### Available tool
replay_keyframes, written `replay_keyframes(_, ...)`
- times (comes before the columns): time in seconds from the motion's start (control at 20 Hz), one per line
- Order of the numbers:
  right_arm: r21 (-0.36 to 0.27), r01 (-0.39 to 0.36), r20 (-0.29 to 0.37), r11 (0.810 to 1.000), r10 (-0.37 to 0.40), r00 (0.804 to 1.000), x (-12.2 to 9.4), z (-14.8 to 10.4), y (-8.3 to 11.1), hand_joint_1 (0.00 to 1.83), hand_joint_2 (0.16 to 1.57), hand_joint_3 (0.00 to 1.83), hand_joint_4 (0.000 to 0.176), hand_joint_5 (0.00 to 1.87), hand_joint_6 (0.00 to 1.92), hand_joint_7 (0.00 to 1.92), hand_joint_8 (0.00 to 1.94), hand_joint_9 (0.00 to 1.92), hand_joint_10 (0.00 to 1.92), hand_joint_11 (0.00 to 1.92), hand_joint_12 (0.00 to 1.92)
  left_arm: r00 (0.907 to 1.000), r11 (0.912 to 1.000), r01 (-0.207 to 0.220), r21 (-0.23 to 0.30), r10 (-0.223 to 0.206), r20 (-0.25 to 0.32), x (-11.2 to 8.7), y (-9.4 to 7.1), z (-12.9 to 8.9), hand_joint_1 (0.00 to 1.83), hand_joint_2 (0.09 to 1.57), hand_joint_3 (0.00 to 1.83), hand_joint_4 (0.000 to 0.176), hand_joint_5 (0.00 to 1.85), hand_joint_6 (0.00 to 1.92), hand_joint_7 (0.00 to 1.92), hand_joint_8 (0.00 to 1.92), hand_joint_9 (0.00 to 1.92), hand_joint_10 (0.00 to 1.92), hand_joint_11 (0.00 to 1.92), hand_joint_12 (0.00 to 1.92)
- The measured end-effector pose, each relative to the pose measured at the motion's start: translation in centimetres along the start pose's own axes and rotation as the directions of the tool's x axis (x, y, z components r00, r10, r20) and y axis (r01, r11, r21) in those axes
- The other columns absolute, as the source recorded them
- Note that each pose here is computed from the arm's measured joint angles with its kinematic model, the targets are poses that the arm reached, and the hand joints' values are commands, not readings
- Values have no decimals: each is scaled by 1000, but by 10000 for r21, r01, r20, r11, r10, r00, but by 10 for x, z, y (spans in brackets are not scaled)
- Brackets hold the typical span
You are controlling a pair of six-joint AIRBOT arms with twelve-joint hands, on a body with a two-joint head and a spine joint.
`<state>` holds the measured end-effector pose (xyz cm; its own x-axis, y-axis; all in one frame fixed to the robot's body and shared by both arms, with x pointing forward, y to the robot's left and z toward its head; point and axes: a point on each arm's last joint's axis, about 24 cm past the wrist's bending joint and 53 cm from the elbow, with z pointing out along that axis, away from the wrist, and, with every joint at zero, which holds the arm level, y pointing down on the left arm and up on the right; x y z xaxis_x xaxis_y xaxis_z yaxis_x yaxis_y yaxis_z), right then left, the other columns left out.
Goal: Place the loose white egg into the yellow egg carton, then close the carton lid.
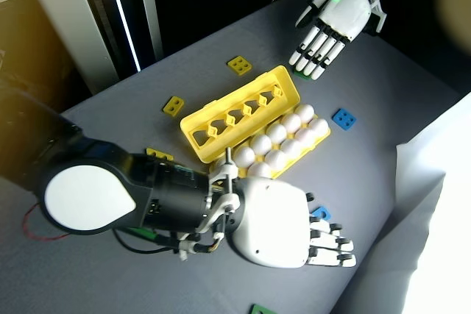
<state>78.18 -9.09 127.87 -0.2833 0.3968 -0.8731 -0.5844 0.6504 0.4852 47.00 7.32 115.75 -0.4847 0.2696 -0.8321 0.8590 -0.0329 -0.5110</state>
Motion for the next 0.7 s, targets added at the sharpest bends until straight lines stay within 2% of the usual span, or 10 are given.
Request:
replay_keyframes(0.2, -249, -779, -204, 9967, 774, 9968, 6, -5, 11, 1122, 954, 0, 176, 1456, 121, 256, 11, 24, 5, 0, 0, 10000, 10000, 10, 21, -10, 19, 0, -1, 0, 0, 1427, 0, 0, 205, 12, 167, 14, 111, 14, 75, 41)
replay_keyframes(0.25, -289, -1159, -295, 9928, 1151, 9929, 8, -5, 13, 1120, 955, 0, 176, 1454, 122, 271, 14, 35, 8, 0, 0, 10000, 10000, 7, 16, -7, 12, 0, -1, 0, 0, 1432, 1, 0, 143, 6, 119, 7, 76, 9, 41, 28)
replay_keyframes(0.35, -304, -1483, -451, 9885, 1469, 9881, 11, -6, 14, 1118, 957, 1, 176, 1451, 123, 264, 10, 29, 5, 0, 0, 10000, 10000, 8, 31, -8, 10, 0, -2, 1, 0, 1432, 1, 0, 147, 8, 121, 8, 81, 10, 47, 32)
replay_keyframes(0.7, -61, -1507, -888, 9886, 1496, 9847, 34, -10, 5, 1120, 956, 0, 176, 1450, 130, 253, 1, 28, 5, 0, 0, 10000, 10000, 12, 35, -12, 6, 0, -2, 1, 0, 1435, 2, 0, 122, 1, 92, 0, 45, 0, 4, 5)
